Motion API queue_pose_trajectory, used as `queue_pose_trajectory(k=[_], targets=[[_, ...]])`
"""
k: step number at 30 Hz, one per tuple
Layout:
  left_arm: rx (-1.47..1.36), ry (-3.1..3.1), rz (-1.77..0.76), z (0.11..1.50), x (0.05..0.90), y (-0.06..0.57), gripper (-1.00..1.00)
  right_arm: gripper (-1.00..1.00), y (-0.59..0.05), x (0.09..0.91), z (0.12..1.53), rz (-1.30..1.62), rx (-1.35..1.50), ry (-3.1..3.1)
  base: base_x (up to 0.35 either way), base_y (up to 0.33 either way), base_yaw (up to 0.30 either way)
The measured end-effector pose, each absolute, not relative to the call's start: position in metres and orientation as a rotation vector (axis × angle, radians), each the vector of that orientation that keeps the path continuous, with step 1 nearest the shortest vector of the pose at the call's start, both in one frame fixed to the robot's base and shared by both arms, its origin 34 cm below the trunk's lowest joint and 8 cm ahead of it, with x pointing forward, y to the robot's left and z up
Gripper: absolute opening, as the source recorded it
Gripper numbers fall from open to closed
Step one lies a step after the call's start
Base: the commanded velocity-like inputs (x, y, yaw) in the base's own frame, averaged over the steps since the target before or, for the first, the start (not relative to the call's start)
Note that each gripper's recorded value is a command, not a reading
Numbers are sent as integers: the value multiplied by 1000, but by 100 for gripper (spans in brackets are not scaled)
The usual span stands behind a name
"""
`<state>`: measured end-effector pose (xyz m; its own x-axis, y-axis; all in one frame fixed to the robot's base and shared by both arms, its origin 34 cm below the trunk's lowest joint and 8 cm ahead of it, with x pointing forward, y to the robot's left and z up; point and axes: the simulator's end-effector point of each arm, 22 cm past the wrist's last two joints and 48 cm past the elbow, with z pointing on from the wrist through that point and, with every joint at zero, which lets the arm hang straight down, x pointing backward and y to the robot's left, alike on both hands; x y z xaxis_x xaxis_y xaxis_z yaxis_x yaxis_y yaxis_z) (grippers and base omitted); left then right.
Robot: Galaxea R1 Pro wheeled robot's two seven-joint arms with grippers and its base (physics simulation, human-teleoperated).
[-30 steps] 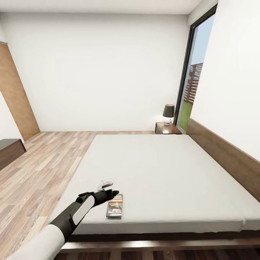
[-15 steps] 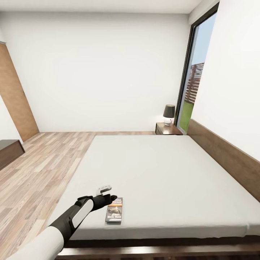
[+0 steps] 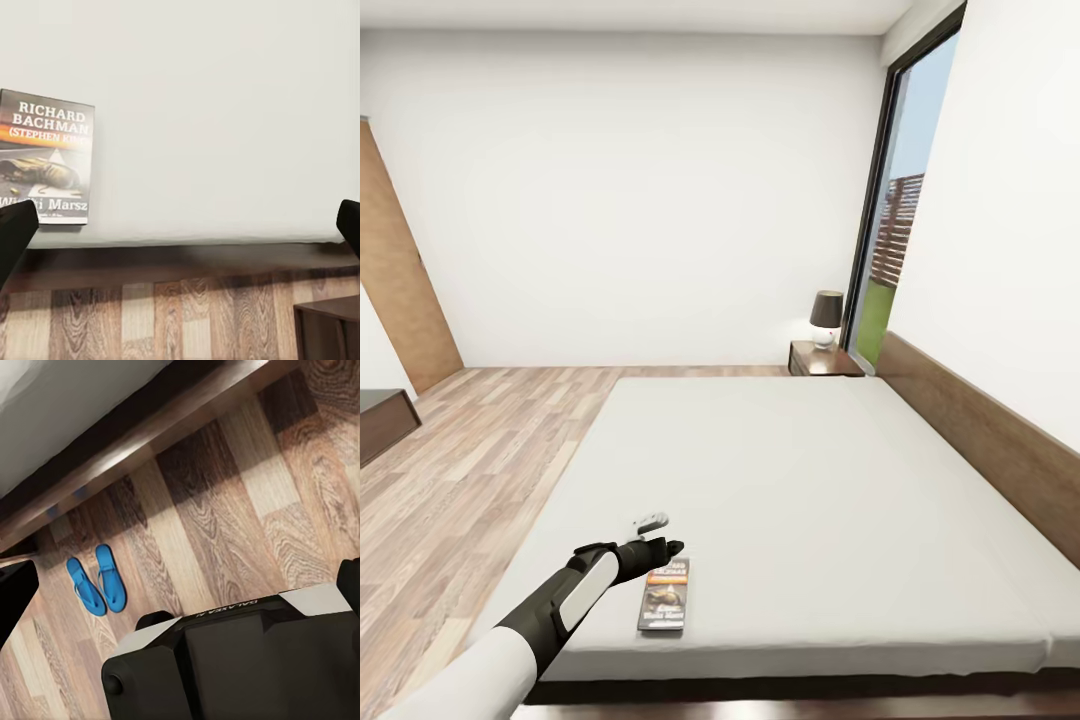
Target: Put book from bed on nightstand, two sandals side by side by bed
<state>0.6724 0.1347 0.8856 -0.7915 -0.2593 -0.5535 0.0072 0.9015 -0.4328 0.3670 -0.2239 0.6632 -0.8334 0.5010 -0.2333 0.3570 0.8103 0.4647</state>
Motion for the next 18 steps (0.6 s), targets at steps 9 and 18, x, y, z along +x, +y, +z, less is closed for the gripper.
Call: queue_pose_trajectory(k=[9, 18], targets=[[-181, 2431, -556, 885, 672, 135, 100, 100, -224, 367, 663, 582, 650, 2649, 286, -2, 0], [-180, 2430, -558, 886, 672, 135, 100, 100, -224, 367, 663, 582, 650, 2649, 149, 0, 0]])
